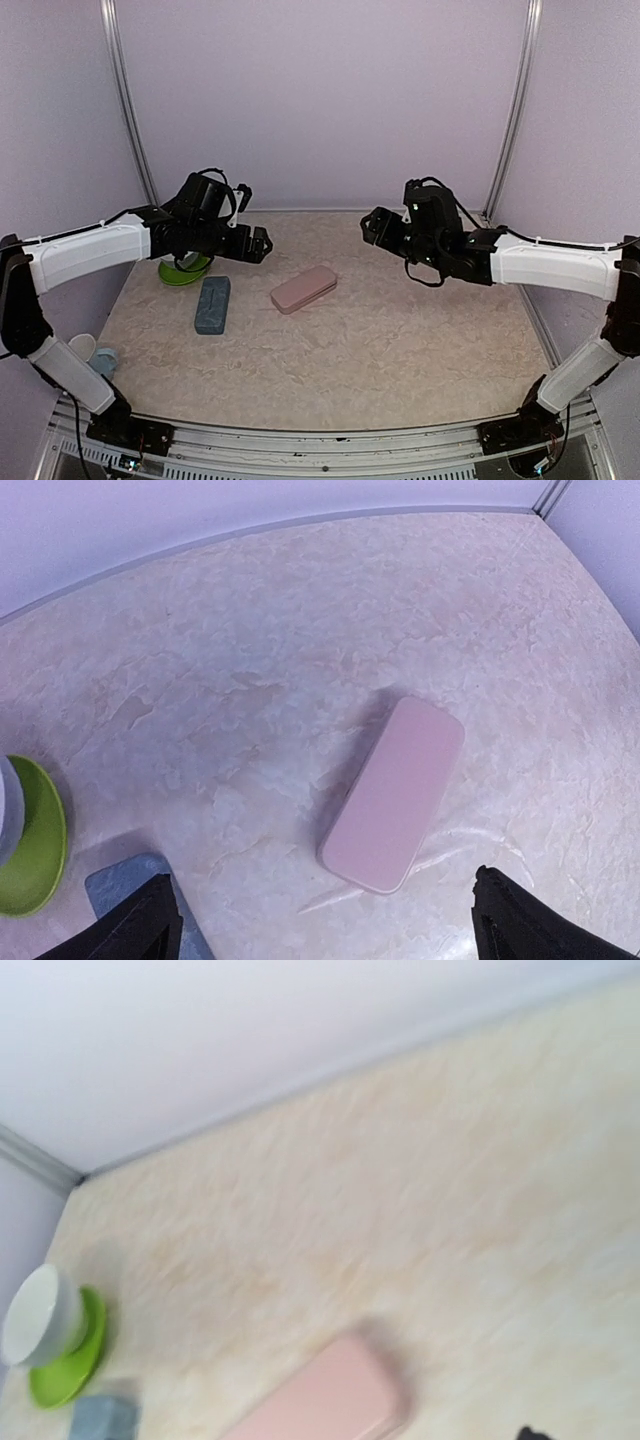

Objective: Organize the sunglasses
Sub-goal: Reset both arms

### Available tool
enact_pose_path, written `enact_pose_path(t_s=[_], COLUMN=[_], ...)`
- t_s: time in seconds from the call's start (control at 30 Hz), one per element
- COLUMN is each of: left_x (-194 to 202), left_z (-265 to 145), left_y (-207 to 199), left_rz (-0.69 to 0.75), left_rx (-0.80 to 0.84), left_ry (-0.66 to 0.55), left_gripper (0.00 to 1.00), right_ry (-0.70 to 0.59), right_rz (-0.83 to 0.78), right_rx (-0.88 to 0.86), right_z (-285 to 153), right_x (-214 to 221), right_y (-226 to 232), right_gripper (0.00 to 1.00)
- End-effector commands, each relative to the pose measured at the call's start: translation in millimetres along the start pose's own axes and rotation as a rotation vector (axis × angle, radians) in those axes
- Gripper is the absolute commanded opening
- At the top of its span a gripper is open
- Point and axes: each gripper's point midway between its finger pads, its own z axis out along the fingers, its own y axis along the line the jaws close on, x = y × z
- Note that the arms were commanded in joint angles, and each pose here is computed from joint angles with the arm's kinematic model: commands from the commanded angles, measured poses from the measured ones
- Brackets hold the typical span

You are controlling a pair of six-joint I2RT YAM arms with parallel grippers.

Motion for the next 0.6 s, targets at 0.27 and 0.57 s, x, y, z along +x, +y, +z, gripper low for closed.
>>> enact_pose_path(t_s=[0.27,0.57], left_x=[23,30], left_z=[-39,-46], left_y=[29,35], left_rz=[-0.074,-0.1], left_rx=[-0.068,-0.085], left_ry=[-0.063,-0.071], left_gripper=[0.99,0.99], right_ry=[-0.15,-0.175], right_rz=[-0.247,-0.244], right_rx=[0.197,0.231], right_z=[-54,-62], right_x=[-33,-41], right_y=[-57,-65], right_gripper=[0.84,0.86])
